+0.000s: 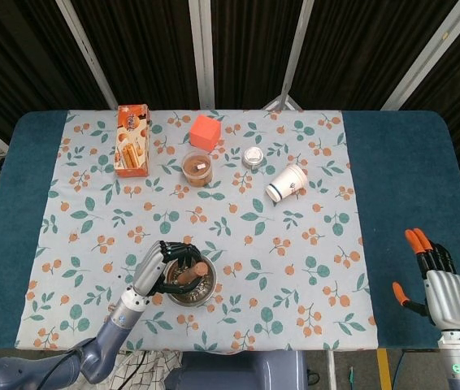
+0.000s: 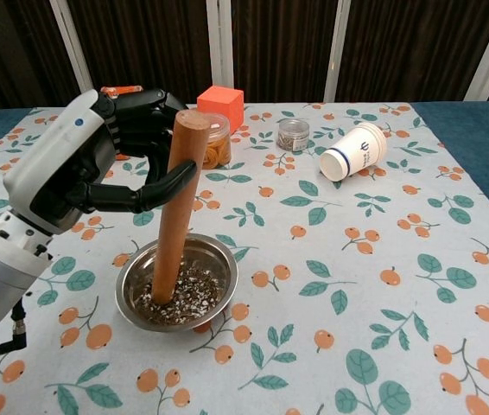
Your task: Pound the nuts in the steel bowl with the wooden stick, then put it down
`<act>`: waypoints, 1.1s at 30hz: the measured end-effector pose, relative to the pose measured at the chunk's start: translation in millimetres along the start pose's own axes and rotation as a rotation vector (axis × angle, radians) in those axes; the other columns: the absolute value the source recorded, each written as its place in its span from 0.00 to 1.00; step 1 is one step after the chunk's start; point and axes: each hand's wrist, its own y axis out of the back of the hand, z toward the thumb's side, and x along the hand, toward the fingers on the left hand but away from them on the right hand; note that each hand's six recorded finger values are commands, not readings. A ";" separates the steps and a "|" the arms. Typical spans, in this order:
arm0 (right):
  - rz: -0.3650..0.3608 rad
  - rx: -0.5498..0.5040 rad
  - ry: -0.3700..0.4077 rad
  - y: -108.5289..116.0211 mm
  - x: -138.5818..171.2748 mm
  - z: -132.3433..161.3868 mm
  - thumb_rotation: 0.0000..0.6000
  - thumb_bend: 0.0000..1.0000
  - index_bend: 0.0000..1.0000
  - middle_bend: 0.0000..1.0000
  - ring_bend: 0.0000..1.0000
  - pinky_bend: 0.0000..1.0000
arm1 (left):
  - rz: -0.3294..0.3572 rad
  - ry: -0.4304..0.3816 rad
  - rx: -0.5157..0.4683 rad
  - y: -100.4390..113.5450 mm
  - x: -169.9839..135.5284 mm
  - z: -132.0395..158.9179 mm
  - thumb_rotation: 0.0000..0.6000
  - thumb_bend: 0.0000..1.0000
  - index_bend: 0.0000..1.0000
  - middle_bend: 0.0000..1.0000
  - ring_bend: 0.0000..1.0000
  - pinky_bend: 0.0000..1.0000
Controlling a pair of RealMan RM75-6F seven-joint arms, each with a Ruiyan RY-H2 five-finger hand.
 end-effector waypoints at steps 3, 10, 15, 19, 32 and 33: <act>-0.001 -0.001 0.000 0.2 0.2 0.0 1.00 0.37 0.00 0.00 0.00 0.00 | 0.002 -0.004 -0.001 0.0 0.5 0.9 1.00 0.83 0.67 0.80 0.63 0.72; -0.003 0.000 -0.001 0.6 0.2 -0.4 1.00 0.37 0.00 0.00 0.00 0.00 | 0.023 -0.045 -0.016 3.3 8.8 12.4 1.00 0.83 0.67 0.80 0.63 0.72; -0.007 0.000 -0.003 1.5 0.2 -1.1 1.00 0.37 0.00 0.00 0.00 0.00 | 0.043 -0.074 -0.027 7.8 17.0 23.4 1.00 0.83 0.67 0.80 0.62 0.72; -0.005 -0.001 -0.001 1.2 0.5 -0.6 1.00 0.37 0.00 0.00 0.00 0.00 | 0.048 -0.090 -0.017 13.2 22.2 31.5 1.00 0.83 0.67 0.80 0.63 0.72; -0.003 0.003 -0.001 1.0 1.0 -0.6 1.00 0.37 0.00 0.00 0.00 0.00 | 0.041 -0.085 0.021 24.5 21.7 40.0 1.00 0.83 0.67 0.80 0.63 0.72; -0.002 0.004 -0.001 0.9 1.2 -0.7 1.00 0.37 0.00 0.00 0.00 0.00 | 0.040 -0.087 0.024 24.9 21.8 40.7 1.00 0.83 0.67 0.80 0.63 0.72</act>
